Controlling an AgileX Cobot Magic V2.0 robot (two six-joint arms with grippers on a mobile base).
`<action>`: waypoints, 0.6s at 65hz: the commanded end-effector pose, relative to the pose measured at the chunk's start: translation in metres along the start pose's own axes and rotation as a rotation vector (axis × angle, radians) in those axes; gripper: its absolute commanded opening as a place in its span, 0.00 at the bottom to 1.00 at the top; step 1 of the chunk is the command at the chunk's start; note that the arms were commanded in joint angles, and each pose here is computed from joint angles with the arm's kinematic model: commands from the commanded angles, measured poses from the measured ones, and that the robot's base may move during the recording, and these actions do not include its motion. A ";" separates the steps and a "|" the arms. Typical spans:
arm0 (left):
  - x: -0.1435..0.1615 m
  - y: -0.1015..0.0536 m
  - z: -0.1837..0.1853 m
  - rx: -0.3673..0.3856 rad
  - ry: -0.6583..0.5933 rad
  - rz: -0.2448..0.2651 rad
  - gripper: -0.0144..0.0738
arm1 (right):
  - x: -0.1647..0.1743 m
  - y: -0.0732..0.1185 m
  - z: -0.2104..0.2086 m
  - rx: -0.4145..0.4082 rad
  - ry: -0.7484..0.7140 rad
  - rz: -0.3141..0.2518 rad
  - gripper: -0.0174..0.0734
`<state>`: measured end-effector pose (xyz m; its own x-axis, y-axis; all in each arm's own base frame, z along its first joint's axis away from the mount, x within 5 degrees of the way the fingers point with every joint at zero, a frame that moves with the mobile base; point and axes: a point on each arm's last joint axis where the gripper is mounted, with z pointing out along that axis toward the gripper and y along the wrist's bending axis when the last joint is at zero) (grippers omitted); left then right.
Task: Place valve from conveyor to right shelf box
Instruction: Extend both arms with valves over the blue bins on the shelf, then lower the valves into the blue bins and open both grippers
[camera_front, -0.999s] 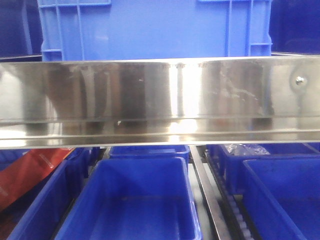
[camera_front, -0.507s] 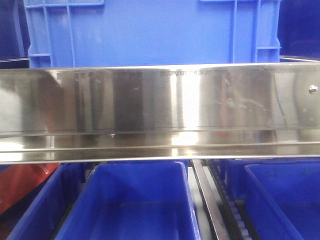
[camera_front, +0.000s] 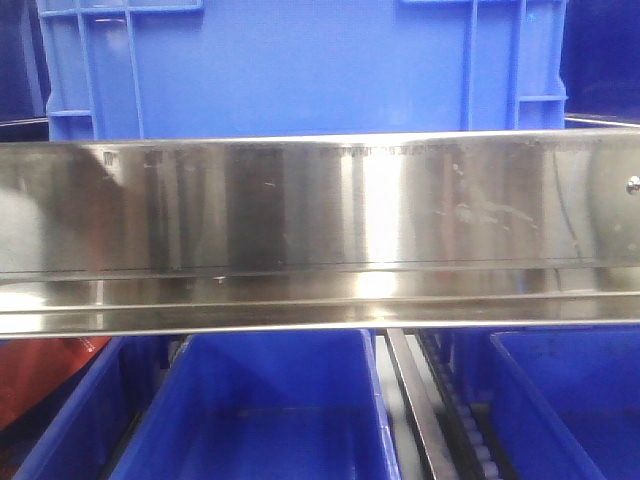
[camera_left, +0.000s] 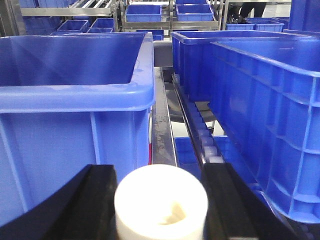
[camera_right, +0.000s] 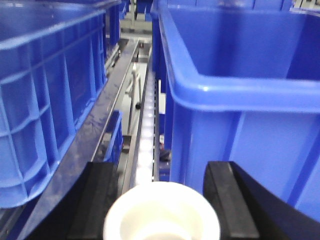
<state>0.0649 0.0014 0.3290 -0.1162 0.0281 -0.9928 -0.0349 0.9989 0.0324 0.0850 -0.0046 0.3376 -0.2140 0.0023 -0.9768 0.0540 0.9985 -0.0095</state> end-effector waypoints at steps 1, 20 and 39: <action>-0.007 0.000 -0.002 -0.005 -0.068 -0.013 0.04 | -0.010 -0.001 -0.003 0.010 -0.105 -0.007 0.01; -0.034 -0.001 0.015 0.033 -0.048 -0.065 0.04 | -0.048 -0.002 0.006 0.013 -0.201 -0.006 0.01; -0.093 -0.020 0.054 0.198 -0.048 0.021 0.04 | -0.112 0.006 0.041 -0.053 -0.222 -0.013 0.01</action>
<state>0.1188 -0.0119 0.3921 -0.1398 0.0471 -0.9891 0.1199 0.9923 0.0303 0.1373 -0.0054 0.4123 -0.1032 -0.0080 -0.9946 0.0294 0.9995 -0.0111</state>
